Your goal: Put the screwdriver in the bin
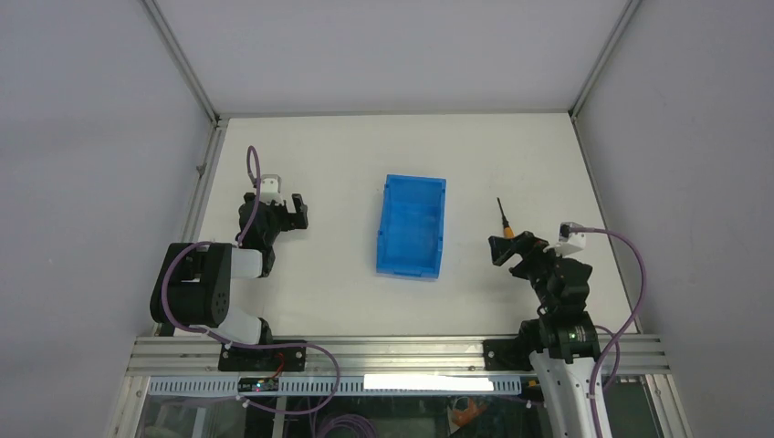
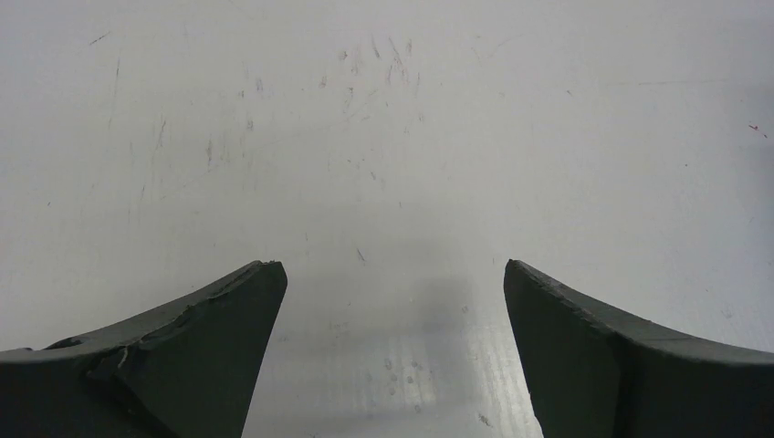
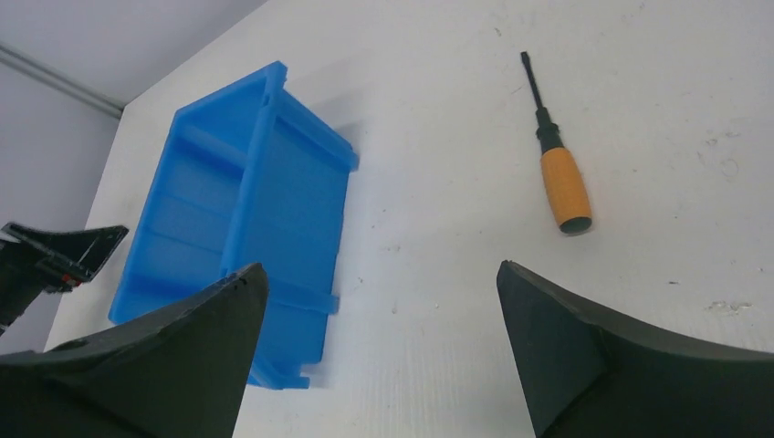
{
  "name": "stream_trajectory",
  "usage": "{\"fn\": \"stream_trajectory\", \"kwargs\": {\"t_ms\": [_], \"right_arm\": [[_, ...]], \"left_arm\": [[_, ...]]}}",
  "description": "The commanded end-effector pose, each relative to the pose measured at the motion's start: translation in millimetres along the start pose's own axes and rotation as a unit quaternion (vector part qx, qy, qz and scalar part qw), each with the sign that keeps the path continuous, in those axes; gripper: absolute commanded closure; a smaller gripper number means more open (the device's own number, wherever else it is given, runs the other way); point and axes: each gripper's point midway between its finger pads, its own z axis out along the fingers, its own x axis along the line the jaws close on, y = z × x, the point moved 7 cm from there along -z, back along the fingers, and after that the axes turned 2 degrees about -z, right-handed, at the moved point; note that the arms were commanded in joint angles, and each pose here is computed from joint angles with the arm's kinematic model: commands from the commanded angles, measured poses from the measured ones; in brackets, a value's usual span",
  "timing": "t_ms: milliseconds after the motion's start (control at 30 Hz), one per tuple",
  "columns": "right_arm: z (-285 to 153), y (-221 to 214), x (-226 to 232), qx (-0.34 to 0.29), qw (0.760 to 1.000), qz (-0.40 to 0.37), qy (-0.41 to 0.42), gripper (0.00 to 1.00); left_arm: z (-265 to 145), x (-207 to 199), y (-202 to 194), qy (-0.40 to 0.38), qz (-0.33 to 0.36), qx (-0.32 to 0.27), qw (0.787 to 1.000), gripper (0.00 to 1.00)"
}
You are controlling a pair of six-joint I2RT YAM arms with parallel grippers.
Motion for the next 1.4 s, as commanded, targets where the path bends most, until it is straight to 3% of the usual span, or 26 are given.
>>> {"fn": "stream_trajectory", "kwargs": {"t_ms": [0,100,267,367,533,633,733,900,1200,1367], "right_arm": [[3.7,15.8,-3.8,-0.042,0.997,0.038,-0.047,0.01],[-0.5,33.9,-1.5,-0.080,0.992,0.060,-0.070,0.01],[-17.6,73.4,39.1,-0.113,0.992,-0.019,0.048,0.01],[-25.9,107.7,49.8,-0.127,0.991,-0.044,0.019,0.01],[-11.4,150.4,47.5,0.021,0.986,-0.096,-0.134,0.01],[17.1,161.0,40.9,0.178,0.952,-0.132,-0.211,0.01],[59.2,147.1,42.1,0.320,0.921,-0.131,-0.180,0.01],[119.3,96.6,6.9,0.466,0.852,-0.128,-0.202,0.01],[163.6,13.0,-72.3,0.528,0.788,-0.147,-0.281,0.03],[176.2,-7.2,-86.9,0.535,0.782,-0.153,-0.281,0.14]], "left_arm": [[4.5,-1.5,18.8,-0.012,-0.004,-0.038,0.999,0.01],[4.6,-1.5,19.2,-0.012,-0.004,-0.039,0.999,0.01],[4.4,-1.5,19.0,-0.012,-0.004,-0.038,0.999,0.01],[4.5,-1.5,18.8,-0.012,-0.004,-0.038,0.999,0.01],[4.4,-1.5,18.9,-0.012,-0.004,-0.038,0.999,0.01],[4.4,-1.5,18.8,-0.012,-0.004,-0.038,0.999,0.01],[4.4,-1.5,19.0,-0.012,-0.004,-0.038,0.999,0.01],[4.4,-1.5,18.9,-0.012,-0.004,-0.038,0.999,0.01],[4.4,-1.4,19.2,-0.013,-0.004,-0.039,0.999,0.01],[4.4,-1.5,18.8,-0.012,-0.004,-0.038,0.999,0.01]]}}
